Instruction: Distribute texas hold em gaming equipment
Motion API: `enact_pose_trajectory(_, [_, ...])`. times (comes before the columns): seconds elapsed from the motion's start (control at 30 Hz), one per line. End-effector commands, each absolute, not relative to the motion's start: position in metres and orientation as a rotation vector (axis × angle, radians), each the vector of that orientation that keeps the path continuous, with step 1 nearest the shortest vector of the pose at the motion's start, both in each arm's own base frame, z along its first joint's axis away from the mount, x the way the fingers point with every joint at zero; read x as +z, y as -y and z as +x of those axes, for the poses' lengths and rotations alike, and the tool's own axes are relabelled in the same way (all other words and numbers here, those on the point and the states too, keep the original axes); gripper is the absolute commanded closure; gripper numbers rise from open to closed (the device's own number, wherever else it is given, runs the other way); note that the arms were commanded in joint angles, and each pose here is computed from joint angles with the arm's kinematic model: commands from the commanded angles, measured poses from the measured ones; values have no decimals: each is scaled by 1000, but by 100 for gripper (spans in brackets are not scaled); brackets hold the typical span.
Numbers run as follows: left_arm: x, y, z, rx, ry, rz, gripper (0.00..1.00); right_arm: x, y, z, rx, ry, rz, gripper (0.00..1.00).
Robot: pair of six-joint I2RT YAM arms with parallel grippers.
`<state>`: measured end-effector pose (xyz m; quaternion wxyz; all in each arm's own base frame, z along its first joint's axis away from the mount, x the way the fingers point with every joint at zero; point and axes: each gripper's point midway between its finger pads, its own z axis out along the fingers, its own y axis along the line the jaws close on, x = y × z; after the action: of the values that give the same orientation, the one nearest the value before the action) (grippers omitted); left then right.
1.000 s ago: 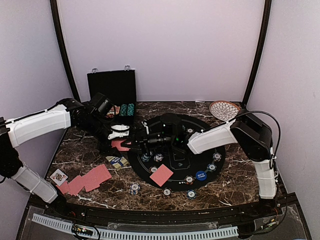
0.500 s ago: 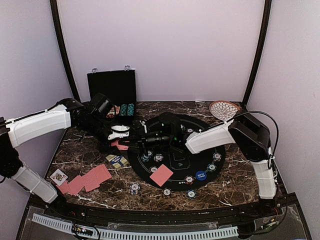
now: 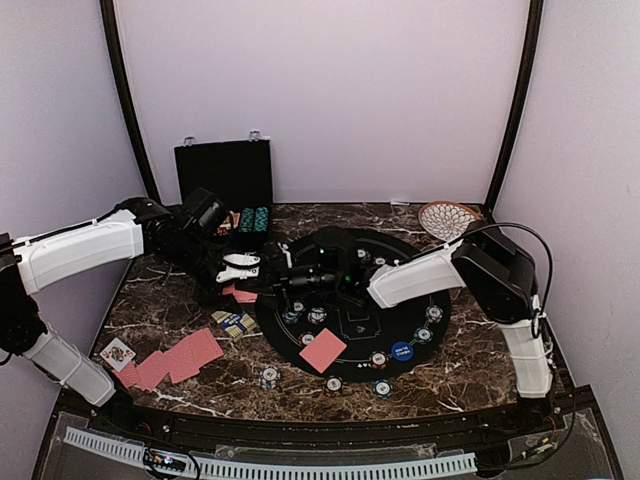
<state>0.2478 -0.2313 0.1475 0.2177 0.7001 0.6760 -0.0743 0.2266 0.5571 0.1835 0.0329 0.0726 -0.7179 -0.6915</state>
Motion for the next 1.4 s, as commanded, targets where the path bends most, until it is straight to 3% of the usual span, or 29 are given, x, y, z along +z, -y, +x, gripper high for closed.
enact_pose_trajectory(0.0, [144, 228, 242, -202, -1874, 1973, 47, 185, -548, 233, -2106, 2303, 236, 81])
enact_pose_trajectory(0.6, [143, 227, 241, -207, -1904, 1964, 46, 173, -523, 229, -2049, 2368, 220, 88])
enact_pose_trajectory(1.13, [148, 233, 239, -257, -1924, 1931, 43, 179, -546, 230, -2081, 2317, 246, 75])
enact_pose_trajectory(1.27, [148, 233, 240, -252, -1924, 1925, 42, 174, -553, 228, -2066, 2311, 247, 75])
enact_pose_trajectory(1.37, [149, 233, 241, -252, -1924, 1917, 41, 164, -547, 230, -2035, 2343, 223, 81])
